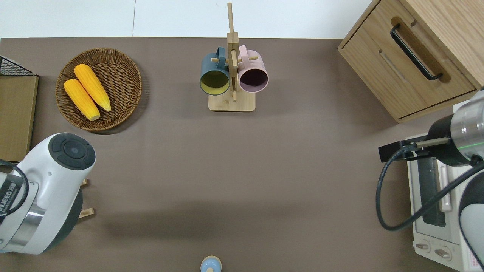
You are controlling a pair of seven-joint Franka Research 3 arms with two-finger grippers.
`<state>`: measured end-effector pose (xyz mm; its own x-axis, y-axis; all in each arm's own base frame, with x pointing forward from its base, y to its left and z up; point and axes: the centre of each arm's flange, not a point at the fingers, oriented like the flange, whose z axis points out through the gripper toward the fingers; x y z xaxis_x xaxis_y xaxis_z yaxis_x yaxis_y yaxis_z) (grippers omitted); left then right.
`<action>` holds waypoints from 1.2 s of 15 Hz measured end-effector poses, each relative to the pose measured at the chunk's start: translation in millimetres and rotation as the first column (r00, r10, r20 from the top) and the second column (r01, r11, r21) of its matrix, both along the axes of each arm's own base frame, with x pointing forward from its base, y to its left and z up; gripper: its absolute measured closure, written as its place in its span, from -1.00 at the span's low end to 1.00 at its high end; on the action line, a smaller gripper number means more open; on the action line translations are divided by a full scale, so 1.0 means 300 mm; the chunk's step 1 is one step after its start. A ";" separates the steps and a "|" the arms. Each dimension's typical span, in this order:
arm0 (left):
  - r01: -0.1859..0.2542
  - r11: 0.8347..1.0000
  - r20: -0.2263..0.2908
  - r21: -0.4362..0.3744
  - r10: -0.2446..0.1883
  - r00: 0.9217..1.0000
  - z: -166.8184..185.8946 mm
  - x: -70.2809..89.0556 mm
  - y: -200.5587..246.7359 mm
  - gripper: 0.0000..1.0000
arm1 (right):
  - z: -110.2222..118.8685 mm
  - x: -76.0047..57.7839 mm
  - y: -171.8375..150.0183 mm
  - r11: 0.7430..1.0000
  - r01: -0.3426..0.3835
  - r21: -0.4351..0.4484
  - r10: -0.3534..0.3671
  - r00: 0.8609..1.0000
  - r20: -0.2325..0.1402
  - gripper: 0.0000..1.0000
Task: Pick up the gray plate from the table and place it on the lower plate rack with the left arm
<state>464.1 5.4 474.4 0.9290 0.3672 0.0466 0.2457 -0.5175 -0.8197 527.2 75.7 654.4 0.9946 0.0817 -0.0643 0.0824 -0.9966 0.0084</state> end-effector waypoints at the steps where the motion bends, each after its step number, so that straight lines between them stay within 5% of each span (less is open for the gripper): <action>1: 0.000 1.000 0.001 0.009 0.000 1.000 -0.009 0.000 0.002 0.82 | 0.000 0.000 0.000 1.000 0.000 0.000 0.000 1.000 0.000 -0.98; 18: -0.042 0.998 0.033 0.046 0.040 0.999 -0.192 -0.002 -0.012 0.82 | 0.000 0.000 0.000 1.000 0.000 0.000 0.000 1.000 0.000 -0.98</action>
<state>463.6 1.7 417.0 0.9109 0.4019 0.0937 0.2923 -0.4680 -0.8340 527.2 75.7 654.4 0.9946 0.0817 -0.0643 0.0824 -0.9966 0.0084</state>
